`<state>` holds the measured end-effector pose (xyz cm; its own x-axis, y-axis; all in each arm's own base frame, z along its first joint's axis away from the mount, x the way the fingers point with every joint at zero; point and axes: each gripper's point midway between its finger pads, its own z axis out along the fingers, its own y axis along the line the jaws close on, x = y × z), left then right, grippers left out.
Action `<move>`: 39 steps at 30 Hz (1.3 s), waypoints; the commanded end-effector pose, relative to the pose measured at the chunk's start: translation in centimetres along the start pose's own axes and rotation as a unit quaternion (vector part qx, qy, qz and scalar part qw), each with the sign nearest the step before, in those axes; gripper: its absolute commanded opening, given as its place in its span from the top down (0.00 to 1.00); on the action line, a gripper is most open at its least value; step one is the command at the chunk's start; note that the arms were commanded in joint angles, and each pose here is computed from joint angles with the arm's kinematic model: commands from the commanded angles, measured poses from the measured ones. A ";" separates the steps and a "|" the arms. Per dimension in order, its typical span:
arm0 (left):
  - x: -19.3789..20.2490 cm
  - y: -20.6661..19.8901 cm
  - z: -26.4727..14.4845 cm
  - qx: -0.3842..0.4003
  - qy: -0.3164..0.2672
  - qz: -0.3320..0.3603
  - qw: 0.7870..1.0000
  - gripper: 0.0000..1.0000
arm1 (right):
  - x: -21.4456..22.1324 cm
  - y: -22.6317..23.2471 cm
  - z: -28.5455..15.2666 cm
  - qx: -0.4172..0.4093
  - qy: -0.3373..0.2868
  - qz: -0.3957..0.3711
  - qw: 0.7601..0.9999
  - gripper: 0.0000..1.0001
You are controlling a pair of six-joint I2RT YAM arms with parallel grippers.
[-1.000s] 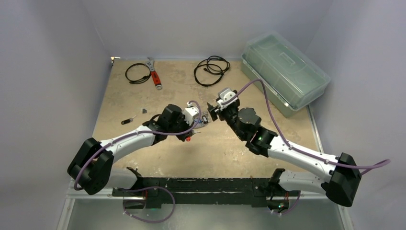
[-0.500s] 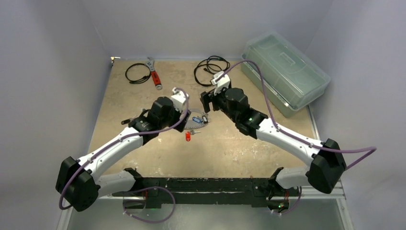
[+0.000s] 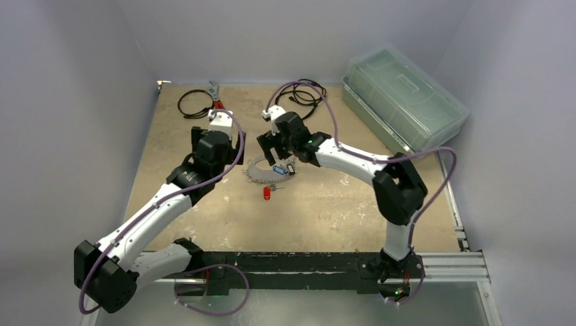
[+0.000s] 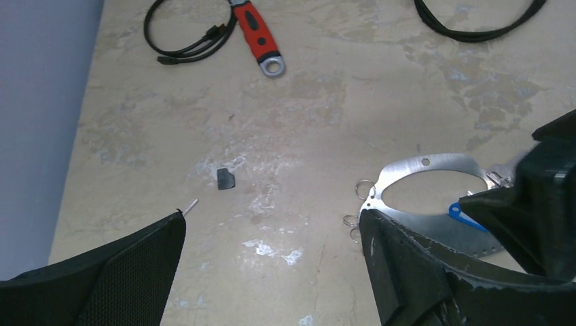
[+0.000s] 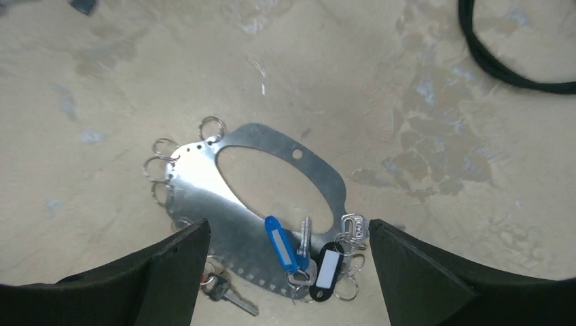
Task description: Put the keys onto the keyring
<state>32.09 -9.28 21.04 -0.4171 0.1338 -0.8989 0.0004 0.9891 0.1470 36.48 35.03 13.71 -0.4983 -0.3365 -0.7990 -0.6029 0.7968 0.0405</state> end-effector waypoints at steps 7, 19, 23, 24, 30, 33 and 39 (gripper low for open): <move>-1.0 2.5 -0.7 -0.043 -0.030 -0.031 0.998 0.02 | 6.6 -3.8 6.3 0.088 0.137 -0.042 0.986 0.09; -1.4 4.5 -1.2 -0.096 -0.047 -0.046 0.993 0.03 | 11.1 -7.9 6.4 0.134 0.178 -0.038 0.974 0.09; -1.5 4.5 -1.3 -0.093 -0.048 -0.046 0.993 0.03 | 12.0 -9.1 5.7 0.145 0.181 -0.029 0.972 0.09; -1.5 4.4 -1.3 -0.091 -0.049 -0.046 0.994 0.03 | 12.0 -9.3 5.6 0.145 0.180 -0.029 0.973 0.09; -1.4 5.6 -1.5 -0.122 -0.048 -0.036 0.991 0.03 | 12.6 -9.0 5.5 0.133 0.183 -0.031 0.974 0.09; -1.4 5.8 -1.8 -0.120 -0.054 -0.037 0.991 0.01 | 12.9 -9.0 5.6 0.131 0.184 -0.032 0.974 0.09; -2.0 6.0 -2.0 -0.117 -0.065 -0.050 0.990 0.01 | 12.6 -8.8 5.6 0.127 0.179 -0.033 0.975 0.09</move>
<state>30.91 -4.29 23.03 -0.3413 0.0871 -0.9359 -0.2191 0.9609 0.1694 41.01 29.65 2.88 -0.6309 -0.4265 -0.6481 -0.4719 0.8740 -0.1157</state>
